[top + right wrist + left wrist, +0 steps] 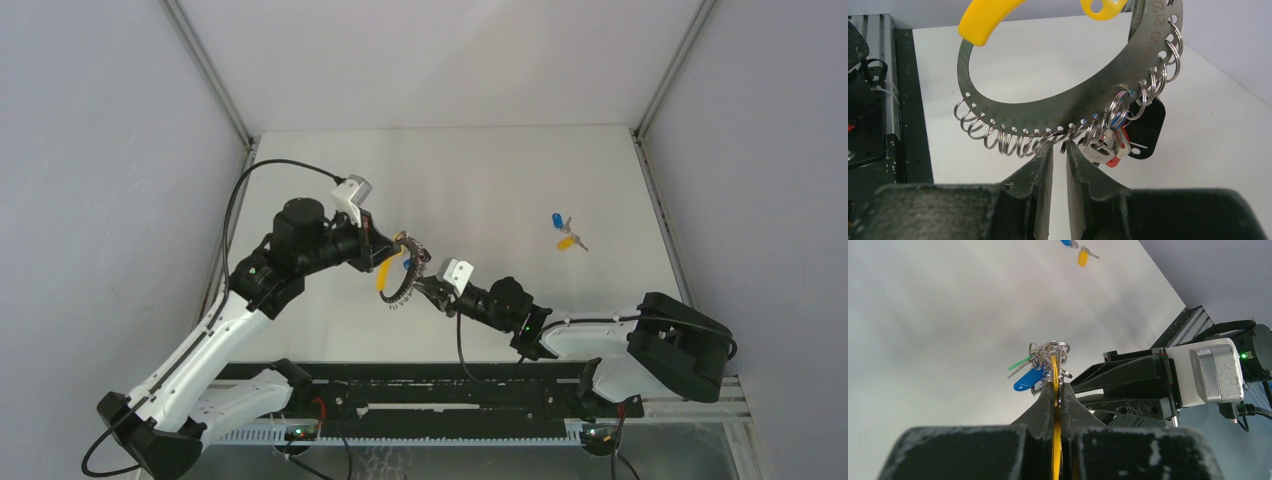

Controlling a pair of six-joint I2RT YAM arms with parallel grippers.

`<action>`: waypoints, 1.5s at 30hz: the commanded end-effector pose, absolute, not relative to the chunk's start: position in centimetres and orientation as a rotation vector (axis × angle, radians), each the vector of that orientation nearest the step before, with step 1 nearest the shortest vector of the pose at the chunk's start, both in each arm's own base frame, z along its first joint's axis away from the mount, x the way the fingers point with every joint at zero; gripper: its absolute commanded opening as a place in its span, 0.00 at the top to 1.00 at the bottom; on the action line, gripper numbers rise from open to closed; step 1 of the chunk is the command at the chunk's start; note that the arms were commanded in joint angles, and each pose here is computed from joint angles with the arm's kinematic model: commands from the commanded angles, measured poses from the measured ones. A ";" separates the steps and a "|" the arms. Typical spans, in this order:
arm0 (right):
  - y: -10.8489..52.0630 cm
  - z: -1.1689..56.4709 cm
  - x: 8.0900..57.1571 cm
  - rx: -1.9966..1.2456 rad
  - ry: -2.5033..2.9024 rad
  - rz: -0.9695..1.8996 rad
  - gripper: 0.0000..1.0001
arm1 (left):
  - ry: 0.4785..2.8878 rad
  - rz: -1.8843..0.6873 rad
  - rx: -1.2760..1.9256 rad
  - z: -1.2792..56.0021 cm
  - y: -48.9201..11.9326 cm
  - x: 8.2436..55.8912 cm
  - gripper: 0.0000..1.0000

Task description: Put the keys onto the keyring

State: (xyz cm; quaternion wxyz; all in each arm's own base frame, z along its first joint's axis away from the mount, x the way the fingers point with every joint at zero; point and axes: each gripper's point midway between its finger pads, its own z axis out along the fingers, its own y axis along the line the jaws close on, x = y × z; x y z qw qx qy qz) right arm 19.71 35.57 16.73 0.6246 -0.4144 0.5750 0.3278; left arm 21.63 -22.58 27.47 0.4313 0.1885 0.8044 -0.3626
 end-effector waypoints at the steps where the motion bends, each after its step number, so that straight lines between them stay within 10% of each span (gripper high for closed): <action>1: 36.0 20.4 19.8 -0.874 1.236 0.783 0.85 | 1.878 -0.942 0.456 31.0 -23.1 21.9 1.00; 45: 33.1 25.3 18.5 -0.897 0.975 0.850 1.00 | 1.862 -1.206 0.225 28.5 -22.4 21.9 1.00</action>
